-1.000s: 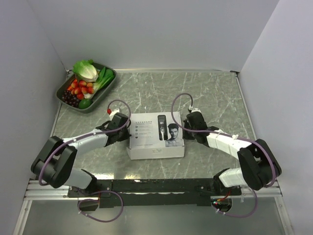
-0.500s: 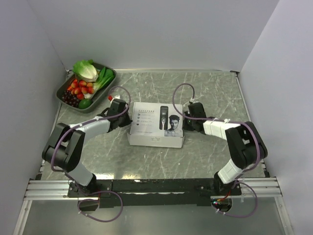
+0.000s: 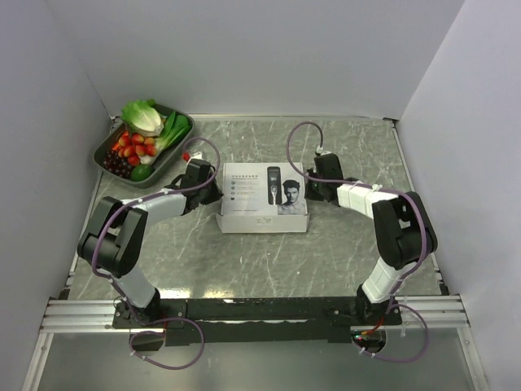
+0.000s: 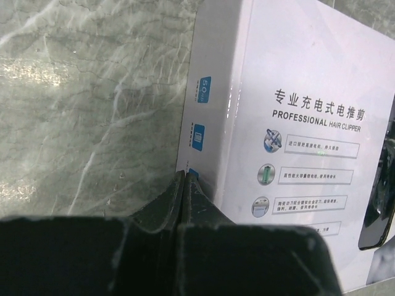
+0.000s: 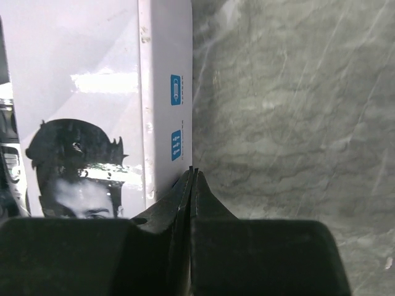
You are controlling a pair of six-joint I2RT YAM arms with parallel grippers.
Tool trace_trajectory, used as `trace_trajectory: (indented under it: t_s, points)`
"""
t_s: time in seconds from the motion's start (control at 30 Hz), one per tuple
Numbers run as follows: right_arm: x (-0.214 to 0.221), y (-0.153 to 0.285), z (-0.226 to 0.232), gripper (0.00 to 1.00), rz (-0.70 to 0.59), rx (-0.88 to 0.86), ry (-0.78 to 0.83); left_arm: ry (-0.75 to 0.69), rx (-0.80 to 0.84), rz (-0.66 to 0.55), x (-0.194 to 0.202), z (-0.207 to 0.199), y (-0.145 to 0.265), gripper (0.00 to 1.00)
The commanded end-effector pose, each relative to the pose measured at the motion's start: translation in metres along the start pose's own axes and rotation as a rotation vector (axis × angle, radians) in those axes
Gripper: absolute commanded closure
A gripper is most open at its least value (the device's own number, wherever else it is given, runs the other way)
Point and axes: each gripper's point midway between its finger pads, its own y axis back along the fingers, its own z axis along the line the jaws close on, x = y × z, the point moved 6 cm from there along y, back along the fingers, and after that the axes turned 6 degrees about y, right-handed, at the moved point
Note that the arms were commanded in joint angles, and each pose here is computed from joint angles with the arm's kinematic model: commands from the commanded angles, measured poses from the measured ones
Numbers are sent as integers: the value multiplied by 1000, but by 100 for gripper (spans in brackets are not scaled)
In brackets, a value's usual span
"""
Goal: Sort the hair-cutting tools
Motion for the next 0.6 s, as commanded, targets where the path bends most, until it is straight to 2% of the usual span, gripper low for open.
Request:
trace_trajectory:
  t_s: [0.0, 0.17, 0.27, 0.33, 0.43, 0.57]
  points:
    - [-34, 5, 35, 100, -117, -146, 6, 5, 228, 109, 22, -36, 10, 99]
    - [-35, 17, 27, 100, -134, -90, -3, 4, 198, 89, 18, -32, 22, 99]
    - [-32, 31, 14, 100, -142, 20, -34, 8, 86, 37, 8, -23, 33, 99]
    - [-28, 38, 3, 99, -146, 102, -51, 12, -17, -2, 3, -11, 41, 96]
    - [-19, 51, -5, 97, -147, 152, -74, 27, -69, -60, -4, -4, 56, 91]
    - [-6, 63, -9, 99, -135, 164, -103, 50, -85, -61, 5, 9, 70, 89]
